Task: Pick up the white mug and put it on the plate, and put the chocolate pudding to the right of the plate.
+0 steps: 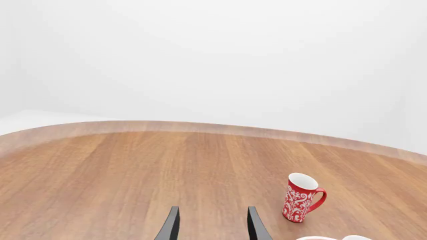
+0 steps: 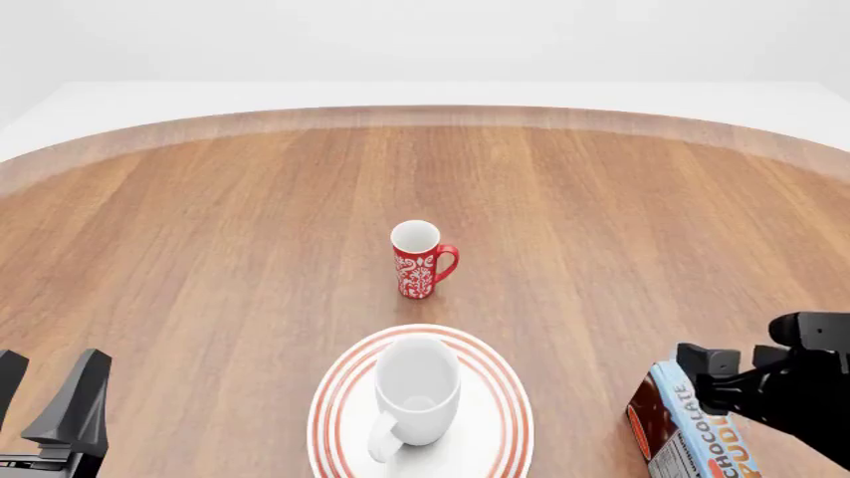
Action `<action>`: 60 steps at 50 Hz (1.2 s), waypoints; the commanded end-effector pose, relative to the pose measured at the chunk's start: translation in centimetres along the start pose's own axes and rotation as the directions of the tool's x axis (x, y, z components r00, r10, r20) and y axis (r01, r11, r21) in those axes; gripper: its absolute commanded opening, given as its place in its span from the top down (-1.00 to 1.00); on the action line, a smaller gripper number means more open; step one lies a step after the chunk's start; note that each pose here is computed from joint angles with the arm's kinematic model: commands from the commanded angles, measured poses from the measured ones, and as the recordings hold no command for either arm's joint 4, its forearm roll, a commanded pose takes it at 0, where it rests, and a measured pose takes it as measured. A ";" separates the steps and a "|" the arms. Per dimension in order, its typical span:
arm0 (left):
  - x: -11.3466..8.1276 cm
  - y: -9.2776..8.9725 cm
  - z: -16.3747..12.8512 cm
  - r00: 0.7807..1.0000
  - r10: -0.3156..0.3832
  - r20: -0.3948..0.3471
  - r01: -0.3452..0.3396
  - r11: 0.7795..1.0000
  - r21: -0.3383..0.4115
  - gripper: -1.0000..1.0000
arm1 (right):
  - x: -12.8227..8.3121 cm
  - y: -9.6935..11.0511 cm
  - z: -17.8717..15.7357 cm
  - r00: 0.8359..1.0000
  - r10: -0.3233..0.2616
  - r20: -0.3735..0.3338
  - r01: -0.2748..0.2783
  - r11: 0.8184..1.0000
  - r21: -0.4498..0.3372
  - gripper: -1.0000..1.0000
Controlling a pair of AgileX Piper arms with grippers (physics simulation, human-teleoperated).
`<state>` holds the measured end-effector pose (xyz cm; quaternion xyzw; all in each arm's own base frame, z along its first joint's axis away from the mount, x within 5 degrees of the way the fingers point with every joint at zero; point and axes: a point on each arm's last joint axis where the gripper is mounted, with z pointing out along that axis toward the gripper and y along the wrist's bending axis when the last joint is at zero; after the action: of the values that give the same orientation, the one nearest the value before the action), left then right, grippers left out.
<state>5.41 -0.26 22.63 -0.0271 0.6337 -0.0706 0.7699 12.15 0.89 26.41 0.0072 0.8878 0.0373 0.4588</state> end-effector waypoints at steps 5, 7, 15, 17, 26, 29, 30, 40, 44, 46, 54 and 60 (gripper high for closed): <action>0.0 0.0 0.0 1.000 0.000 0.000 0.000 1.000 0.000 -1.00 | -3.5 0.3 -3.6 0.994 0.019 0.109 -0.019 1.000 -0.007 -1.00; 0.0 0.0 0.0 1.000 0.000 0.000 0.000 1.000 0.000 -1.00 | -4.0 0.3 -4.1 0.992 0.022 0.125 -0.021 1.000 -0.007 -1.00; 0.0 0.0 0.0 1.000 0.001 0.000 -0.001 1.000 0.000 -1.00 | -5.4 0.2 -5.9 0.981 0.024 0.194 -0.024 1.000 0.000 -1.00; 0.0 0.0 0.0 1.000 0.000 0.000 0.000 1.000 -0.001 -1.00 | -5.7 0.2 -6.3 0.977 0.024 0.211 -0.026 1.000 0.005 -1.00; 0.0 0.0 0.0 1.000 0.002 -0.001 -0.002 1.000 0.001 -1.00 | -6.7 0.2 -8.2 0.957 0.018 0.288 -0.023 1.000 0.014 -1.00; 0.0 0.0 0.0 1.000 0.003 -0.002 -0.003 1.000 0.001 -1.00 | -6.9 0.1 -8.6 0.950 0.012 0.312 -0.019 1.000 0.020 -1.00; 0.0 0.0 0.0 1.000 0.003 -0.002 -0.003 1.000 0.001 -1.00 | -7.0 0.1 -8.9 0.944 0.005 0.329 -0.015 0.999 0.029 -1.00; 0.0 0.0 0.0 1.000 0.004 -0.003 -0.004 1.000 0.002 -1.00 | -7.4 0.0 -10.1 0.916 0.015 0.401 -0.033 0.999 0.038 -1.00; 0.0 0.0 0.0 1.000 0.005 -0.004 -0.005 1.000 0.003 -1.00 | -7.5 -0.1 -11.6 0.890 0.007 0.456 -0.037 0.998 0.055 -1.00; 0.0 0.0 0.0 1.000 0.006 -0.004 -0.006 1.000 0.003 -1.00 | -7.5 -0.1 -12.2 0.877 0.001 0.481 -0.036 0.997 0.063 -1.00; 0.0 0.0 0.0 1.000 0.010 -0.004 -0.010 1.000 0.004 -1.00 | -7.0 -0.1 -13.9 0.835 -0.003 0.550 -0.049 0.996 0.079 -1.00; 0.0 0.0 0.0 1.000 0.014 -0.003 -0.014 1.000 0.001 -1.00 | -6.3 0.1 -15.7 0.793 -0.034 0.608 -0.040 0.993 0.108 -1.00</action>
<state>5.41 -0.28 22.62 -0.0229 0.6353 -0.0681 0.7689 5.40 -0.31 39.74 0.0439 0.7307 0.0017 0.6813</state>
